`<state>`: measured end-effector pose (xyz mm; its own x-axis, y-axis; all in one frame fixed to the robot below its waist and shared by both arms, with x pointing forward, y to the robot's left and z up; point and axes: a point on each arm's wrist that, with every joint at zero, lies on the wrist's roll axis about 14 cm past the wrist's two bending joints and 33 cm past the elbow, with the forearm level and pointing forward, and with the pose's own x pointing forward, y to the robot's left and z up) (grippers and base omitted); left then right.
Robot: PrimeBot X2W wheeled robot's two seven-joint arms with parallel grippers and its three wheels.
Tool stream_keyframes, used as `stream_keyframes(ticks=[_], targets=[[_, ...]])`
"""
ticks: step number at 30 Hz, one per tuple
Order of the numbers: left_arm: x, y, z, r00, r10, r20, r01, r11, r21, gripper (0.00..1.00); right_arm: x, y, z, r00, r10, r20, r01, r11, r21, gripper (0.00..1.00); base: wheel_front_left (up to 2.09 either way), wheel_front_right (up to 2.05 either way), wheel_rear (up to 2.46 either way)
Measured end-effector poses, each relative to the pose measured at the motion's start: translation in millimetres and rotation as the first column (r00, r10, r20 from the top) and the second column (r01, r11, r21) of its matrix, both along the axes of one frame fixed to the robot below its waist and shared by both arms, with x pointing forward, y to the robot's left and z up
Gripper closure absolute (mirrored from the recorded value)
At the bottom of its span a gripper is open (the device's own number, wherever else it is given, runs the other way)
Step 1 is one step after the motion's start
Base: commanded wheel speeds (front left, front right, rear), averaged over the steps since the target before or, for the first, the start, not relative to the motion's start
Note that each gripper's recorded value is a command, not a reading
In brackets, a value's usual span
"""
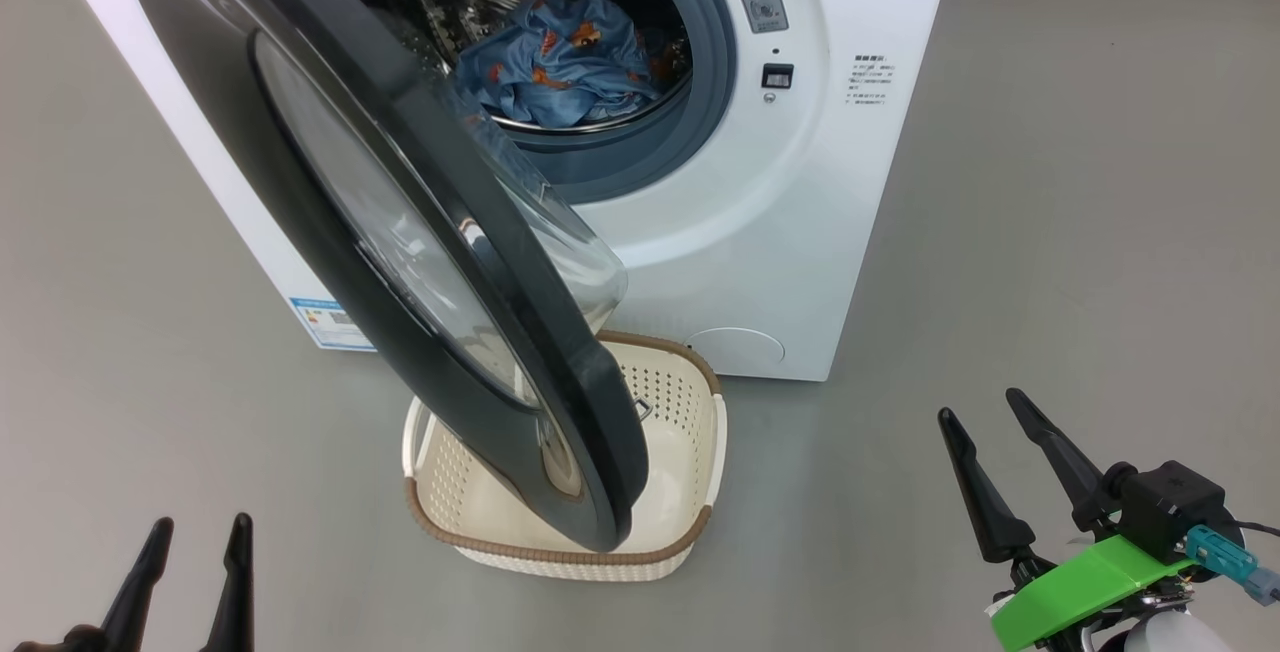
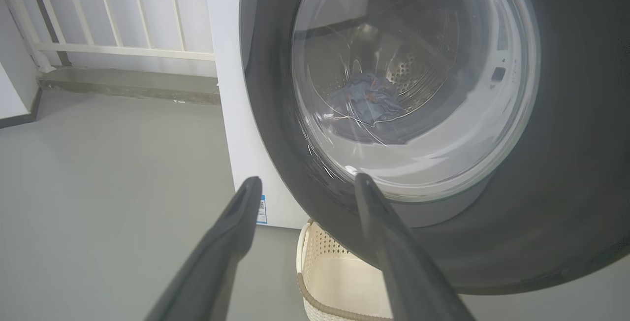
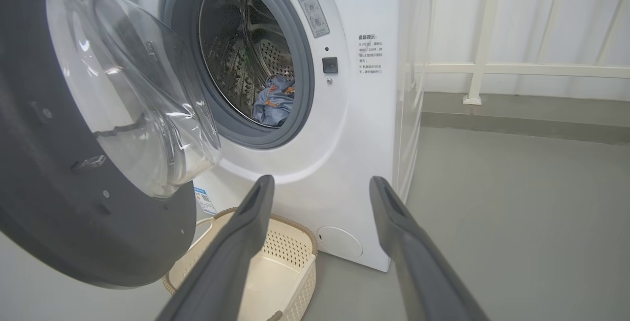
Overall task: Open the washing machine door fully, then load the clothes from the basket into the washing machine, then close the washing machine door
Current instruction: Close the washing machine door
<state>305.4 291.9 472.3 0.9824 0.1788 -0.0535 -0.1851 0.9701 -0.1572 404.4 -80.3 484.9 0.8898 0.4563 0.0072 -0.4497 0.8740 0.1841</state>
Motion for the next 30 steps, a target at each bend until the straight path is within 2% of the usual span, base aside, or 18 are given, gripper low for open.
stream_keyframes(ticks=[15,30], targets=[[0.5,-4.4,1.6,1.000,-0.019,0.003,0.019,1.000,0.013,0.00,-1.2,-3.1,3.9,1.000,-0.009,0.010,0.009,1.000,0.000,0.00,0.00,0.00,0.00],[8.3,-20.4,2.2,0.996,-0.086,0.002,0.086,0.996,0.022,0.00,-11.9,-24.1,-2.6,0.997,-0.080,-0.014,0.080,0.997,0.008,0.00,0.00,0.00,0.00]])
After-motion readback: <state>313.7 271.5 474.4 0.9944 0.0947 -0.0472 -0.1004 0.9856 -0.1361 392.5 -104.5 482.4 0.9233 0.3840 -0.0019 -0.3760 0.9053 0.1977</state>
